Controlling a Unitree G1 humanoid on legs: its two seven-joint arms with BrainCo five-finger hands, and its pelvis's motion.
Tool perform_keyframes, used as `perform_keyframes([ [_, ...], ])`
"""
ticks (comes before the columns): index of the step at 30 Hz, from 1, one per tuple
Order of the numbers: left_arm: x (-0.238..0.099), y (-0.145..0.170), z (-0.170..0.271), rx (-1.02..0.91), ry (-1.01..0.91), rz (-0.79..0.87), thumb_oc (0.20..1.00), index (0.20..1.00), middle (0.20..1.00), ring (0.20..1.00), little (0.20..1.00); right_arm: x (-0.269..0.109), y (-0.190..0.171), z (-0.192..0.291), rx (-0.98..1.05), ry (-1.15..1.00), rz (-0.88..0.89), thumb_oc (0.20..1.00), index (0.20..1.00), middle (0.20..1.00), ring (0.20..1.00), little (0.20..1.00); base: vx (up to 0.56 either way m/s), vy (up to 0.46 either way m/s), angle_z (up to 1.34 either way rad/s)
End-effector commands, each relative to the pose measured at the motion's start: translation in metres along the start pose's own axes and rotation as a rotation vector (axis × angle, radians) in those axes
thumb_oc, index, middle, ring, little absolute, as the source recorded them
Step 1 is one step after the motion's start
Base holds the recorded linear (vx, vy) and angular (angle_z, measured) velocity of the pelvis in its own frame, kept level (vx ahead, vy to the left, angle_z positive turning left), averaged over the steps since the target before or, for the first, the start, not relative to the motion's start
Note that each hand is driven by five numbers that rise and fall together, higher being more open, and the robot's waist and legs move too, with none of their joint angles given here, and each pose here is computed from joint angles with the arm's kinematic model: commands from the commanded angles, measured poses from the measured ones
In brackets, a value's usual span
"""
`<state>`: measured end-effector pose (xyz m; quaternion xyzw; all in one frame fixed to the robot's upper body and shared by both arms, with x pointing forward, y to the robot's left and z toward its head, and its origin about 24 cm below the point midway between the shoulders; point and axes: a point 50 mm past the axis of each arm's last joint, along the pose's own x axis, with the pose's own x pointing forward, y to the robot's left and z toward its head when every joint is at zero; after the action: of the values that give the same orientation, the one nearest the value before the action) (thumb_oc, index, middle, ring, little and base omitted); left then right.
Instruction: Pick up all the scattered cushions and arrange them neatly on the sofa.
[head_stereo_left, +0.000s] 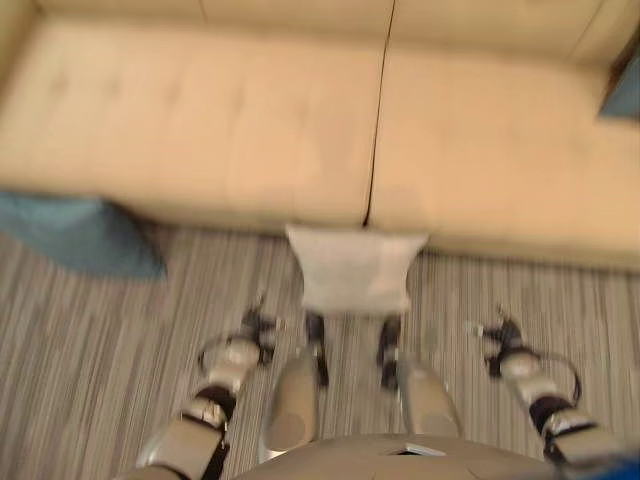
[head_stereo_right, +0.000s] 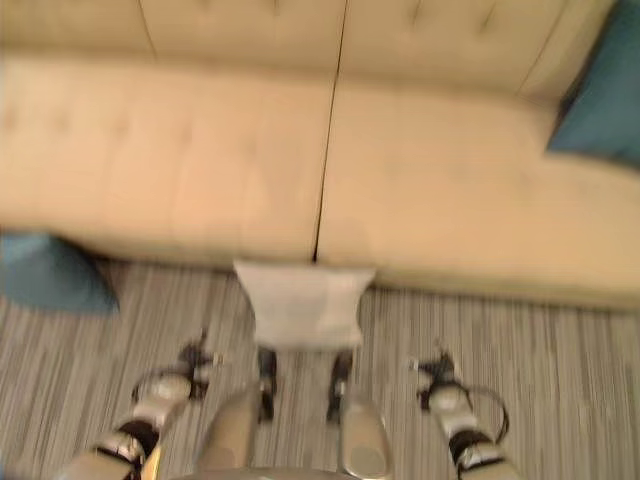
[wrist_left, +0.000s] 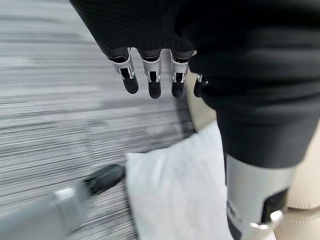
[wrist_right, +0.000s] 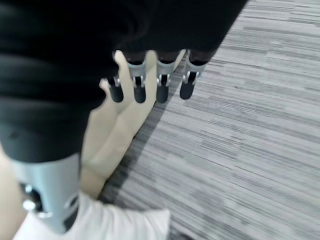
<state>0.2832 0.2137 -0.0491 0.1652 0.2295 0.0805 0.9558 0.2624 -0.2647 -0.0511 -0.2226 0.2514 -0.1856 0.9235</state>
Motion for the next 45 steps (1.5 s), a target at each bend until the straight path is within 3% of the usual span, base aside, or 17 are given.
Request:
perform_keyframes([
  [1,-0.015,0.008,-0.027,-0.134,0.031,0.133,1.0,1.0,1.0,1.0,1.0,-0.014,0.002,-0.015,0.079,-0.011,-0.068,1.0,1.0,1.0,1.0,1.0,-0.13,0.0,0.01],
  [8,0.007,0.004,0.054,-0.227,-0.195,0.217,1.0,1.0,1.0,1.0,1.0,0.001,-0.003,0.089,0.362,-0.294,-0.239,1.0,1.0,1.0,1.0,1.0,-0.12,0.021,-0.02],
  [15,0.016,0.015,0.139,-0.386,-0.4,0.242,1.0,1.0,1.0,1.0,1.0,-0.002,-0.02,0.176,0.597,-0.524,-0.252,1.0,1.0,1.0,1.0,1.0,-0.02,0.009,0.04],
  [24,0.007,0.027,0.189,-0.407,-0.572,0.252,1.0,1.0,1.0,1.0,1.0,-0.012,-0.029,0.22,0.62,-0.68,-0.2,1.0,1.0,1.0,1.0,1.0,0.03,0.004,0.07],
  [33,0.008,0.019,0.209,-0.317,-0.584,0.265,1.0,1.0,1.0,1.0,1.0,-0.019,-0.02,0.245,0.611,-0.739,-0.138,1.0,1.0,1.0,1.0,1.0,0.06,0.005,0.02],
  [41,-0.002,0.029,0.278,-0.313,-0.708,0.239,1.0,1.0,1.0,1.0,1.0,-0.03,-0.025,0.3,0.606,-0.83,-0.087,1.0,1.0,1.0,1.0,1.0,0.02,0.004,0.0],
  [45,-0.023,0.02,0.32,-0.406,-0.835,0.111,1.0,1.0,1.0,1.0,1.0,-0.05,-0.016,0.338,0.601,-0.914,0.013,1.0,1.0,1.0,1.0,1.0,0.03,-0.016,-0.03],
])
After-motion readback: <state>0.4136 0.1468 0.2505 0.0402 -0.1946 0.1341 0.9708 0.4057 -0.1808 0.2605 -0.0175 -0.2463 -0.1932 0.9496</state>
